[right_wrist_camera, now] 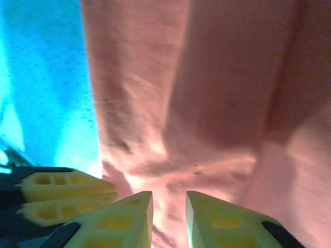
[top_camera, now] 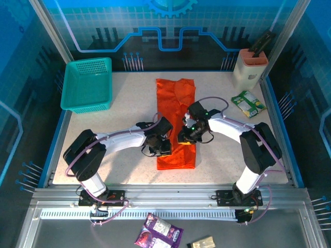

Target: Fold the inside-out t-shirt

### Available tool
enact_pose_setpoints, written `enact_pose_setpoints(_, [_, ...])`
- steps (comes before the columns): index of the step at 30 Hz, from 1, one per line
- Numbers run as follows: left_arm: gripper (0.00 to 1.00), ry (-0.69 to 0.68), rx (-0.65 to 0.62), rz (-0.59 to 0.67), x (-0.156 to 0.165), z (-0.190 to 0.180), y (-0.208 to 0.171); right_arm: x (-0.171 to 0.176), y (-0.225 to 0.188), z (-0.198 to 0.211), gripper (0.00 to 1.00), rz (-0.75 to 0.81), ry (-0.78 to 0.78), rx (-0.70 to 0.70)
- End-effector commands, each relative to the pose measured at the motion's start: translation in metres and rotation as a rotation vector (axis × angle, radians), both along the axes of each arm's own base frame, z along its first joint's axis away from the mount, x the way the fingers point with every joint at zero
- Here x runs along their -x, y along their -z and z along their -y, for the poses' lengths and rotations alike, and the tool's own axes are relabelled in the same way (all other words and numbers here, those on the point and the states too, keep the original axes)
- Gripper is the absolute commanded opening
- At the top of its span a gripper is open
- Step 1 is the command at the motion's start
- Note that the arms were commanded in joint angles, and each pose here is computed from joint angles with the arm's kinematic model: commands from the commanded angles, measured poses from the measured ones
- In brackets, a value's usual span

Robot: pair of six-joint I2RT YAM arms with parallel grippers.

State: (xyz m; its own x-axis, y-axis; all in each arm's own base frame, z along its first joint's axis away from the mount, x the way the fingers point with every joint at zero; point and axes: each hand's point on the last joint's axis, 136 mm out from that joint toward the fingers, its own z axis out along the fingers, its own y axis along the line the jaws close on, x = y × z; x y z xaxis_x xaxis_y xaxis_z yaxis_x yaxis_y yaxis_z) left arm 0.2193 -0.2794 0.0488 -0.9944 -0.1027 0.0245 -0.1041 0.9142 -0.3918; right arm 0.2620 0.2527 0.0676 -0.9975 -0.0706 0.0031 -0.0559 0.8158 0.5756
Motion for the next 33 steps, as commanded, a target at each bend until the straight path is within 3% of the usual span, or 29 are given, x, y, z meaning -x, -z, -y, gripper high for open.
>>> enact_pose_setpoints(1, [0.14,0.018,-0.01,-0.027,0.004,0.001,0.008,-0.001,0.002,-0.02,0.24,-0.039,-0.01,-0.089])
enact_pose_setpoints(6, [0.14,0.014,-0.021,-0.046,0.011,-0.005,0.017,0.003,0.03,-0.013,0.23,-0.089,0.002,-0.048])
enact_pose_setpoints(12, [0.14,-0.009,-0.009,-0.04,0.011,-0.012,0.014,0.015,0.063,0.012,0.2,-0.144,0.009,0.109])
enact_pose_setpoints(19, [0.15,-0.044,0.015,-0.029,0.014,-0.027,0.004,0.023,0.007,0.013,0.23,-0.057,0.024,0.032])
enact_pose_setpoints(24, [0.16,-0.071,0.055,-0.034,0.015,-0.038,0.0,0.06,-0.002,0.038,0.25,-0.088,0.034,0.076])
enact_pose_setpoints(26, [0.16,-0.062,0.083,-0.034,0.015,-0.034,-0.002,0.079,0.0,0.038,0.25,-0.12,0.023,0.029])
enact_pose_setpoints(30, [0.16,-0.053,0.096,-0.043,0.016,-0.031,0.001,0.102,-0.01,0.006,0.26,-0.156,-0.046,-0.166])
enact_pose_setpoints(33, [0.16,-0.053,0.091,-0.056,0.018,-0.032,0.007,0.111,-0.006,-0.009,0.26,-0.165,-0.099,-0.175])
